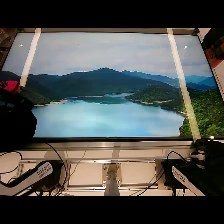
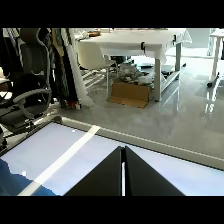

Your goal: Fold the clothes and pants, and hang the long-sleeved shirts on hangers.

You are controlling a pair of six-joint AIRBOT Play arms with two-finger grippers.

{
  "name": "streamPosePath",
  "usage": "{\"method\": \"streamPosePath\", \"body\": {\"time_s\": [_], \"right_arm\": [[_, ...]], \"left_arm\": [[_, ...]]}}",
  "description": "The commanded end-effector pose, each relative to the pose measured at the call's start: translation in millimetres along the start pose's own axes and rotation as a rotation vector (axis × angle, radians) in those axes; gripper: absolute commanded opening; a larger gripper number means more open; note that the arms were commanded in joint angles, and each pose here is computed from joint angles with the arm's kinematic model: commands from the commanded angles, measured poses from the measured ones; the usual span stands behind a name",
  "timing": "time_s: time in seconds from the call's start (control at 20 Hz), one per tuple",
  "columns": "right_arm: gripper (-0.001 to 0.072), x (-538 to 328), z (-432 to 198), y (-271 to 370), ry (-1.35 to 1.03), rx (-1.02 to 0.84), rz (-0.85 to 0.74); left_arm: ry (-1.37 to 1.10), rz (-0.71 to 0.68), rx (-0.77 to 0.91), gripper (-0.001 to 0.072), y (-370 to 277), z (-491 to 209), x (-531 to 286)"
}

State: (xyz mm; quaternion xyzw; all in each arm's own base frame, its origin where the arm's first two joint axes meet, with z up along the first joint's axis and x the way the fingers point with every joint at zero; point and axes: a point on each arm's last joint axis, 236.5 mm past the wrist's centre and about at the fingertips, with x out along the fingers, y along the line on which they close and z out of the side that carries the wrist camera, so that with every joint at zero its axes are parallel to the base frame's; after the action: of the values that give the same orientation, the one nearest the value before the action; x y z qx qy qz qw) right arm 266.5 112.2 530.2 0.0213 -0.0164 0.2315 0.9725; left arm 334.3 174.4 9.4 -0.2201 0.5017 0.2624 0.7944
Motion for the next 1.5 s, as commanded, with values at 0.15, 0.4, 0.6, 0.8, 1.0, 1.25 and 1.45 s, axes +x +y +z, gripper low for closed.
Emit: {"method": "streamPosePath", "body": {"time_s": [0.15,0.4,0.6,0.8,1.0,1.25,1.45], "right_arm": [[0.002,7,-21,-7,0.085,-0.004,-0.018],[0.0019,39,-62,-30,0.217,0.027,-0.054],[0.0019,55,-83,-65,0.279,0.019,-0.169],[0.0018,50,-90,-89,0.31,-0.003,-0.267],[0.0018,43,-89,-93,0.314,-0.009,-0.293],[0.0021,43,-92,-92,0.329,-0.004,-0.291],[0.0346,42,-96,-92,0.346,-0.002,-0.29]], "left_arm": [[-0.318,-0.919,0.012,0.0001,-186,48,-175],[-0.505,-1.346,0.197,0.0,-271,23,-374],[-0.55,-1.555,0.252,0.0,-319,-22,-463],[-0.389,-1.596,0.414,0.0,-376,-98,-449],[-0.23,-1.535,0.632,0.0001,-417,-175,-403],[-0.152,-1.274,0.838,0.0016,-432,-210,-311],[-0.266,-0.983,0.961,0.0373,-412,-169,-245]]}}
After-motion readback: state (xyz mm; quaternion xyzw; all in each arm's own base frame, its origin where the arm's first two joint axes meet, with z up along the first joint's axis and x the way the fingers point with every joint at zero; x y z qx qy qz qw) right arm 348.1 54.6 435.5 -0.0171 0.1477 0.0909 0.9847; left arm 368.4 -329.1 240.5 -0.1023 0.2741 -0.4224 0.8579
